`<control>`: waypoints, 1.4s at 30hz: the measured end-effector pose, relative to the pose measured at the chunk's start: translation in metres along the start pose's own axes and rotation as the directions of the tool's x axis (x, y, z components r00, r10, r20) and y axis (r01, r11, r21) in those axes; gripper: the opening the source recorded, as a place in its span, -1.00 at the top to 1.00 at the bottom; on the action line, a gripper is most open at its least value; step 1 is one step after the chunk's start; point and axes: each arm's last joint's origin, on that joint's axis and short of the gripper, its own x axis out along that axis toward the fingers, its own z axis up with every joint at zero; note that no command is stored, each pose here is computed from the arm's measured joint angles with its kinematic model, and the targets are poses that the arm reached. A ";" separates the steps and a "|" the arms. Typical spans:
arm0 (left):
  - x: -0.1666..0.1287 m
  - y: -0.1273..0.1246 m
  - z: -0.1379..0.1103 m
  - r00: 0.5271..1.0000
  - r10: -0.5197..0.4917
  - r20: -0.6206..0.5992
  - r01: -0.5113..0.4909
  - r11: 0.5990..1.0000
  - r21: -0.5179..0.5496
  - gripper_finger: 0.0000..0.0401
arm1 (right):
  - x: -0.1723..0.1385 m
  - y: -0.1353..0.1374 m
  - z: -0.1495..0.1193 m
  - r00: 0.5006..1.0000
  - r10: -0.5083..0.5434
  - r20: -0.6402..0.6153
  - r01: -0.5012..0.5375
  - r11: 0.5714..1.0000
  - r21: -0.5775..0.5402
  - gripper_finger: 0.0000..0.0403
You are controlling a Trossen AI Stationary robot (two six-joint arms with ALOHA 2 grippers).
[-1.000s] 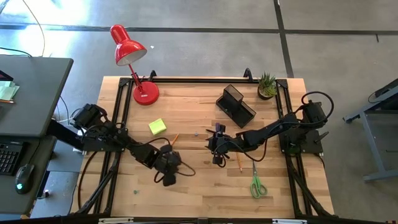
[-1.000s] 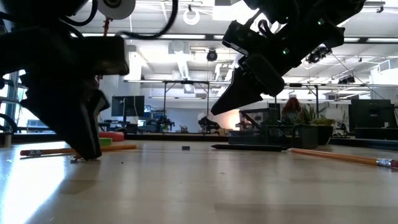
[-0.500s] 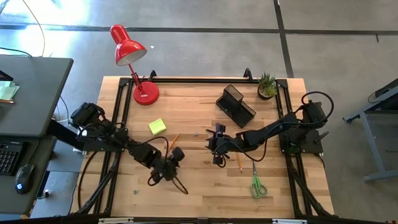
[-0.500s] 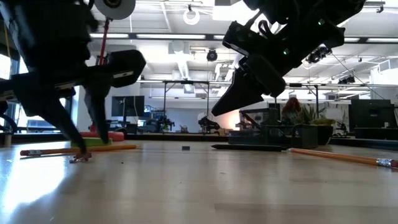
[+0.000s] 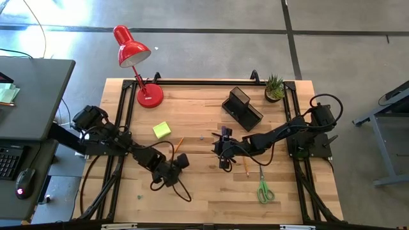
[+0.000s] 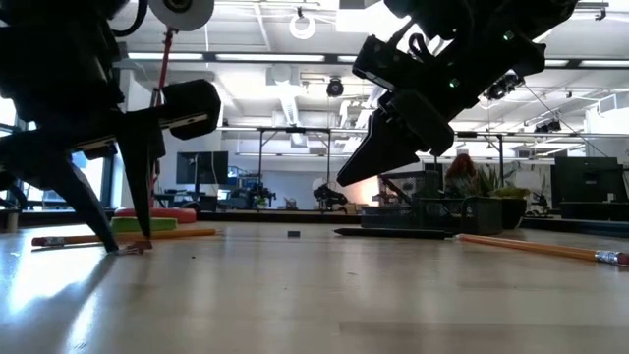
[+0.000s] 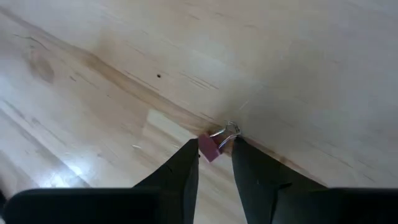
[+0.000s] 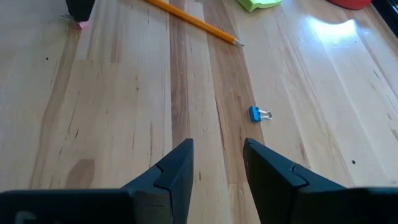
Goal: Pick and place office supplies into organizer
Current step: Put the pink binder clip into the black desk organizer
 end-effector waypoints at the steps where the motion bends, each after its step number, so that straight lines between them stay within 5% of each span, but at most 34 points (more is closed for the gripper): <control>1: 0.000 0.001 -0.001 1.000 -0.012 0.002 0.012 1.000 -0.004 0.57 | 0.000 0.000 0.000 1.000 0.000 0.000 0.000 1.000 0.000 0.34; 20: 0.012 0.013 0.002 0.993 0.040 0.110 -0.030 0.996 -0.089 0.57 | 0.000 0.000 0.000 1.000 0.011 0.003 -0.011 1.000 0.009 0.34; 24: 0.011 0.017 0.007 0.982 0.069 0.178 -0.034 0.981 -0.192 0.57 | 0.000 0.000 0.000 1.000 0.010 0.001 -0.010 1.000 0.010 0.34; 28: 0.010 0.021 0.009 0.977 0.121 0.174 -0.043 0.917 -0.397 0.57 | 0.000 0.000 0.000 1.000 0.010 0.000 -0.010 1.000 0.017 0.34; 32: 0.010 0.021 0.008 0.978 0.145 0.149 -0.020 0.778 -0.628 0.57 | 0.000 0.000 0.000 1.000 0.010 -0.001 -0.010 1.000 0.017 0.34; 38: 0.010 0.023 0.007 0.977 0.187 0.106 0.042 0.317 -0.947 0.57 | 0.000 0.000 0.000 1.000 0.010 -0.001 -0.010 1.000 0.017 0.34; 42: 0.010 0.023 0.007 0.977 0.187 0.104 0.081 0.128 -0.988 0.57 | 0.000 0.000 0.000 1.000 0.010 0.000 -0.010 1.000 0.018 0.34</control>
